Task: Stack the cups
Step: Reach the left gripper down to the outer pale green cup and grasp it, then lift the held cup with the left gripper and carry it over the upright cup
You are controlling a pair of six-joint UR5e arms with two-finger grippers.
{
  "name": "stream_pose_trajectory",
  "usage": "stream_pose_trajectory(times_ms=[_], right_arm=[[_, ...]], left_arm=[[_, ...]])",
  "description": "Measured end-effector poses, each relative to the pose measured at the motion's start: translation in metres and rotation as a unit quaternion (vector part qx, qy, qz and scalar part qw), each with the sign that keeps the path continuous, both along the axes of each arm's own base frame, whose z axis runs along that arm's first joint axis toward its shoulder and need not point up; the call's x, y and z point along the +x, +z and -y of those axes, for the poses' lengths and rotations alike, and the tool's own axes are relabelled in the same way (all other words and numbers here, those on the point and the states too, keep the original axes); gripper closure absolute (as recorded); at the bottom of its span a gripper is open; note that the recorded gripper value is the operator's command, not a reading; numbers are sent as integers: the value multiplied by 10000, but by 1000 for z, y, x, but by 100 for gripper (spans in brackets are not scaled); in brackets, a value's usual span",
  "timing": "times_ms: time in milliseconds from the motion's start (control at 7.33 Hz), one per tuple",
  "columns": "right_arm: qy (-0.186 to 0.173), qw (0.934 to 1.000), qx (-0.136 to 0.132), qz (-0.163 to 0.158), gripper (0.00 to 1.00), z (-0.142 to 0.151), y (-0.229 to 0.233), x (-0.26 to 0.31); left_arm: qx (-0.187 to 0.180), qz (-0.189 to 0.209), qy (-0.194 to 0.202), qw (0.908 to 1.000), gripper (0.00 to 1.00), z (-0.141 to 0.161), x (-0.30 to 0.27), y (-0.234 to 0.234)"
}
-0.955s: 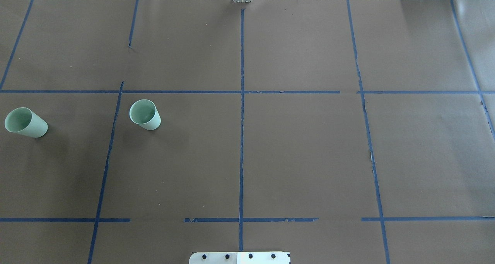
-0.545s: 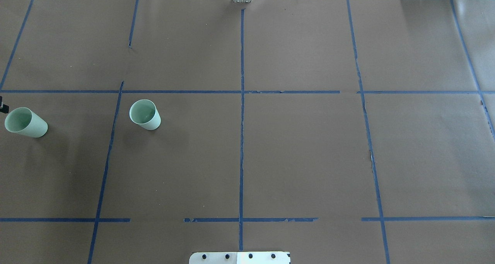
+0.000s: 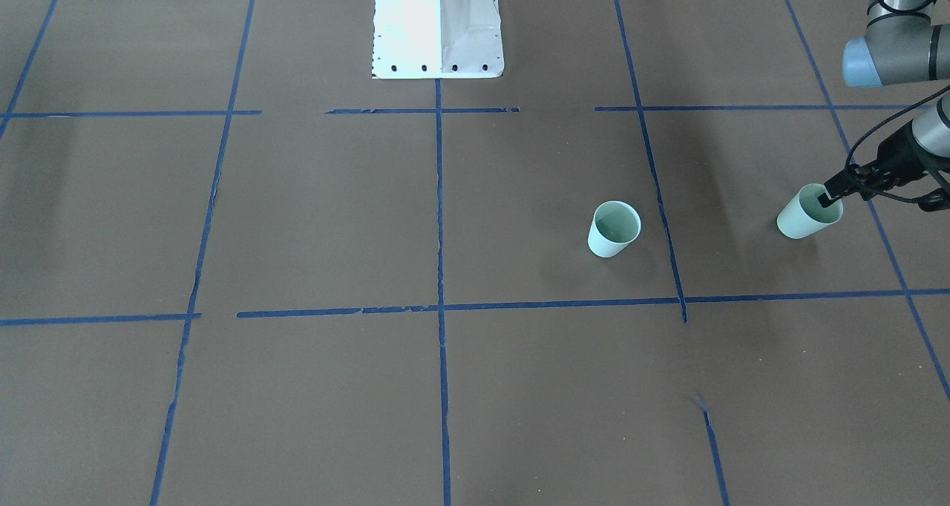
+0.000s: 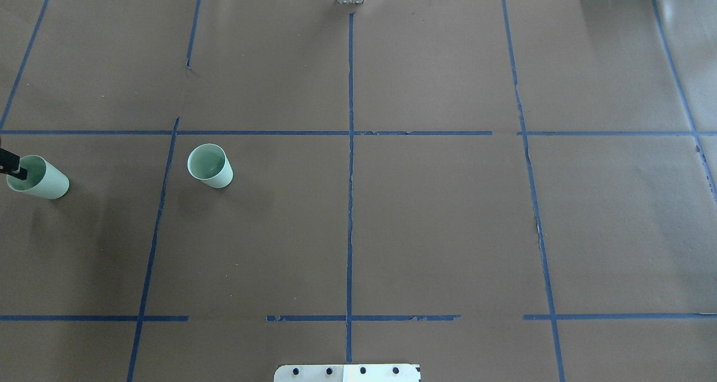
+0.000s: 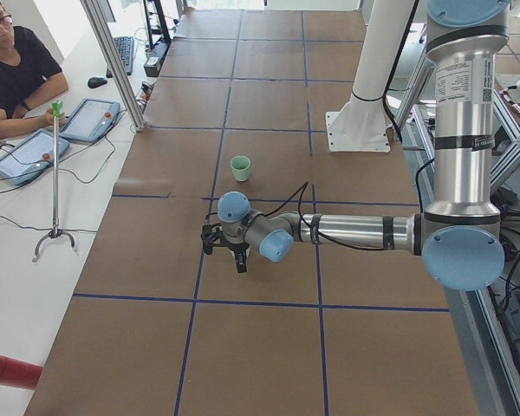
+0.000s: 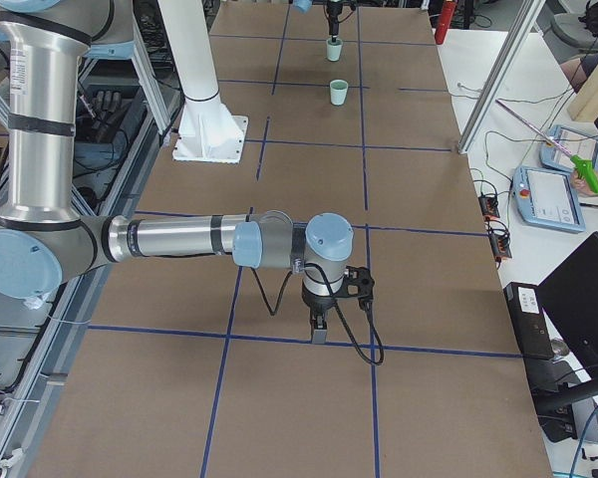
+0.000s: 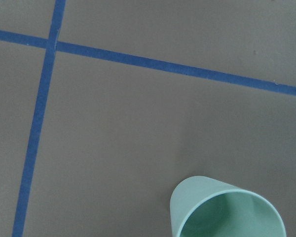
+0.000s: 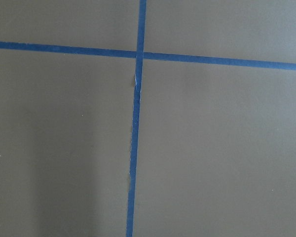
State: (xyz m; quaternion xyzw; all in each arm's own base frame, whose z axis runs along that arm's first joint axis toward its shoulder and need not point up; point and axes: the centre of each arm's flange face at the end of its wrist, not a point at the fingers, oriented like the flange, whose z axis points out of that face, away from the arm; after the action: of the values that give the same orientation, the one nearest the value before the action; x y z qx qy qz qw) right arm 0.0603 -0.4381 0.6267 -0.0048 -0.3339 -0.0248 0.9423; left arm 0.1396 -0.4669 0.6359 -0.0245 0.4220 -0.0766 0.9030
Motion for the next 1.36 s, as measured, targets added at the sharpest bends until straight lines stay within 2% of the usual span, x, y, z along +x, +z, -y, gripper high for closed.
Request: stream_pose_trajectory(times_ms=[136,273,545,818,955,1364], right_arm=[[0,10000,-1,0,0,0,0,0],[0,10000,-1,1,0,0,0,0],[-2,10000,1,1,0,0,0,0],[-1,10000,1,1,0,0,0,0],[-1,10000,4,1,0,0,0,0],[0,10000,4,-2,0,0,0,0]], left_arm=[[-10,1,16,10000,96,0,2,4],[-26,4,24,10000,100,0,2,6],[-20,-28,27,10000,100,1,4,4],[95,-335,-61,9994,100,1,3,-45],[-3,-629,-203,9978,100,-3,-1,-83],[-729,-1143,-1069,9850,100,10,8,-172]])
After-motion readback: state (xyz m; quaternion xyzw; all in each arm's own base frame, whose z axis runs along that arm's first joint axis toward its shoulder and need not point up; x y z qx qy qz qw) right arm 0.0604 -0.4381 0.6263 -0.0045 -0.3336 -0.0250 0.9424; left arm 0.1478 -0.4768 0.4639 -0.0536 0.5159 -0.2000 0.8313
